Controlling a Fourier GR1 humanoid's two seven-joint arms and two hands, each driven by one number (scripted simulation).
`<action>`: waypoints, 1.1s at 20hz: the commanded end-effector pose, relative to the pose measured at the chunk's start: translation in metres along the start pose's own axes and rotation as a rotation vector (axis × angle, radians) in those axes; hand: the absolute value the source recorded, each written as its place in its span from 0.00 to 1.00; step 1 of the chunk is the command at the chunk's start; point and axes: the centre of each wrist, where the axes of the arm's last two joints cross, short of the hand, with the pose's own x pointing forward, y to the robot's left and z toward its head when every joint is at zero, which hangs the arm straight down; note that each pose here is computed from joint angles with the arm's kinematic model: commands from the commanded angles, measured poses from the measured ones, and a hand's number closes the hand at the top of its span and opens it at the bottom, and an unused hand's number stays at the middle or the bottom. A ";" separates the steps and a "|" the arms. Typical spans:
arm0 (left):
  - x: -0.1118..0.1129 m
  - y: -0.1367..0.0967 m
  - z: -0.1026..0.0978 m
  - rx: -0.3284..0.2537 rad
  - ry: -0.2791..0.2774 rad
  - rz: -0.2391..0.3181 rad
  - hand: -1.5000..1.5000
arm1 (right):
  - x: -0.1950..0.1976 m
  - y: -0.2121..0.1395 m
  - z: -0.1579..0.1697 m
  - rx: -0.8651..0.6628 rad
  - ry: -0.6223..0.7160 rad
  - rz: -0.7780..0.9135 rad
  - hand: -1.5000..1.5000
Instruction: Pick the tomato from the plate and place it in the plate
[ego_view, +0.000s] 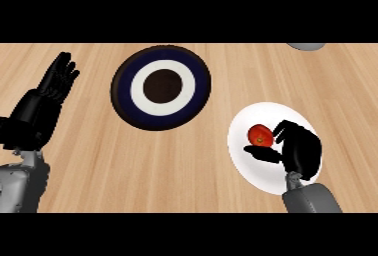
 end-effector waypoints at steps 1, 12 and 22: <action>-0.006 -0.006 0.010 -0.009 0.012 0.029 0.50 | -0.071 0.007 -0.011 0.110 0.016 0.098 1.00; -0.015 0.007 0.014 0.000 0.017 0.009 0.50 | -0.024 -0.064 0.033 -0.050 -0.339 -0.210 1.00; 0.001 -0.017 -0.009 -0.003 0.004 0.005 0.50 | 0.073 -0.119 0.047 -0.047 -0.561 -0.467 1.00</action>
